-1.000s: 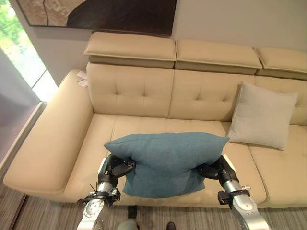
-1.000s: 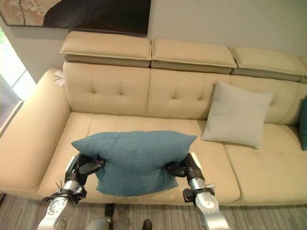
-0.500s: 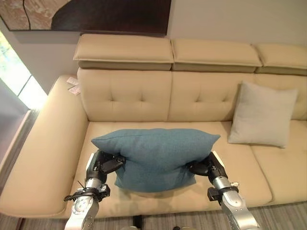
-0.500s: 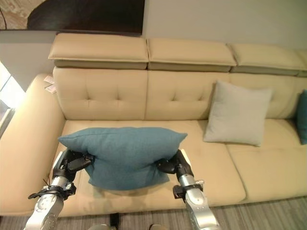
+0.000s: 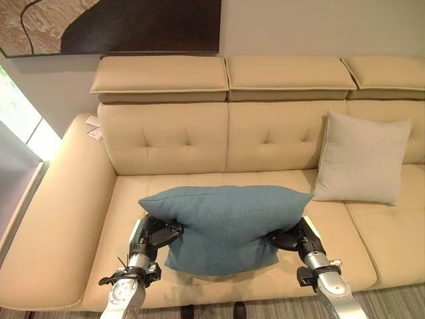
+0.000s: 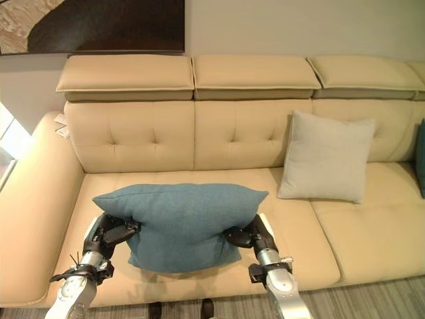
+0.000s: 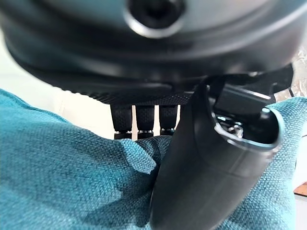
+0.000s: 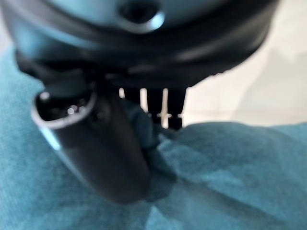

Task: Pick up all the scattered cushions and arrange them neatly on the sofa.

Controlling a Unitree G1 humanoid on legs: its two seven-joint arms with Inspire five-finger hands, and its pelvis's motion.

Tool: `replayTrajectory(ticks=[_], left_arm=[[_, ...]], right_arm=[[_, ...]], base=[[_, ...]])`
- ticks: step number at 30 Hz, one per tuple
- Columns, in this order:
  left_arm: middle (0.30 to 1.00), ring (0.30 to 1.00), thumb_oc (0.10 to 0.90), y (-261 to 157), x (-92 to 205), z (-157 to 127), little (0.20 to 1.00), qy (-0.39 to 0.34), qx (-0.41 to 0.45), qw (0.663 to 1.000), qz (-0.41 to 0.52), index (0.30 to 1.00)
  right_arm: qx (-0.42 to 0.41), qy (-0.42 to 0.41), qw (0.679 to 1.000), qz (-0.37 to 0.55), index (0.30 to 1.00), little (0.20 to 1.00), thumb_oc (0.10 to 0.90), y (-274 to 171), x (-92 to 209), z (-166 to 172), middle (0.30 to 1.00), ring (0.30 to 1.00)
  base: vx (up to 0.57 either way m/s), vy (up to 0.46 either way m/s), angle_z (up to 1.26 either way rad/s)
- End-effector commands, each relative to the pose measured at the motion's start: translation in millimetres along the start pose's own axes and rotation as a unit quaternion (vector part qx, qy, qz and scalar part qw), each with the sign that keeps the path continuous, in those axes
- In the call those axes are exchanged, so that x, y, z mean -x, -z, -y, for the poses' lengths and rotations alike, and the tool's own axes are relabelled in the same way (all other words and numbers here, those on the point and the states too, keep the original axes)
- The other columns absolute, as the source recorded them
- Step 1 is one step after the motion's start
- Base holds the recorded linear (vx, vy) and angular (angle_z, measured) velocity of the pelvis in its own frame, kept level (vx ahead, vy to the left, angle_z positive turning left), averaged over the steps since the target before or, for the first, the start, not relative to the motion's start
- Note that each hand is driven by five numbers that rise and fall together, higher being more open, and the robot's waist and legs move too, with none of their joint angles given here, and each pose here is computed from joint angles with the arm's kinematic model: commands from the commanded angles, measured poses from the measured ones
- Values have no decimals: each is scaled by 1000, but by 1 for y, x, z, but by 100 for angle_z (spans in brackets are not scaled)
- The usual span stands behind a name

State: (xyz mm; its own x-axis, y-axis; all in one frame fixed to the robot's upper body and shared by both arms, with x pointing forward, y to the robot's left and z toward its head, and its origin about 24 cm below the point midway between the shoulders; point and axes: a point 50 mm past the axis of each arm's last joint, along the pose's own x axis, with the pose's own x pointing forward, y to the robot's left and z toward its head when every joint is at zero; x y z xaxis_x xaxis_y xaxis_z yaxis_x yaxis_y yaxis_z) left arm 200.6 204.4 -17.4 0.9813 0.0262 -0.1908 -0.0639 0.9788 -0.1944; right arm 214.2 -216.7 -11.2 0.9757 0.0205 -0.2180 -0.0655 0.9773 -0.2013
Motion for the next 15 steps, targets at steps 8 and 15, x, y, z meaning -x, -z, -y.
replayTrajectory(ticks=[8, 15], left_arm=[[300, 300, 400, -75, -23, 45, 300, 108, -34, 976, 187, 300], [300, 300, 400, -94, -34, 54, 300, 103, -38, 968, 226, 300]], right_arm=[[6, 3, 975, 220, 300, 300, 400, -90, -22, -6, 300, 300], [3, 32, 967, 251, 300, 300, 400, -108, -32, -5, 300, 300]], base=[[36, -35, 9], [-4, -15, 8]])
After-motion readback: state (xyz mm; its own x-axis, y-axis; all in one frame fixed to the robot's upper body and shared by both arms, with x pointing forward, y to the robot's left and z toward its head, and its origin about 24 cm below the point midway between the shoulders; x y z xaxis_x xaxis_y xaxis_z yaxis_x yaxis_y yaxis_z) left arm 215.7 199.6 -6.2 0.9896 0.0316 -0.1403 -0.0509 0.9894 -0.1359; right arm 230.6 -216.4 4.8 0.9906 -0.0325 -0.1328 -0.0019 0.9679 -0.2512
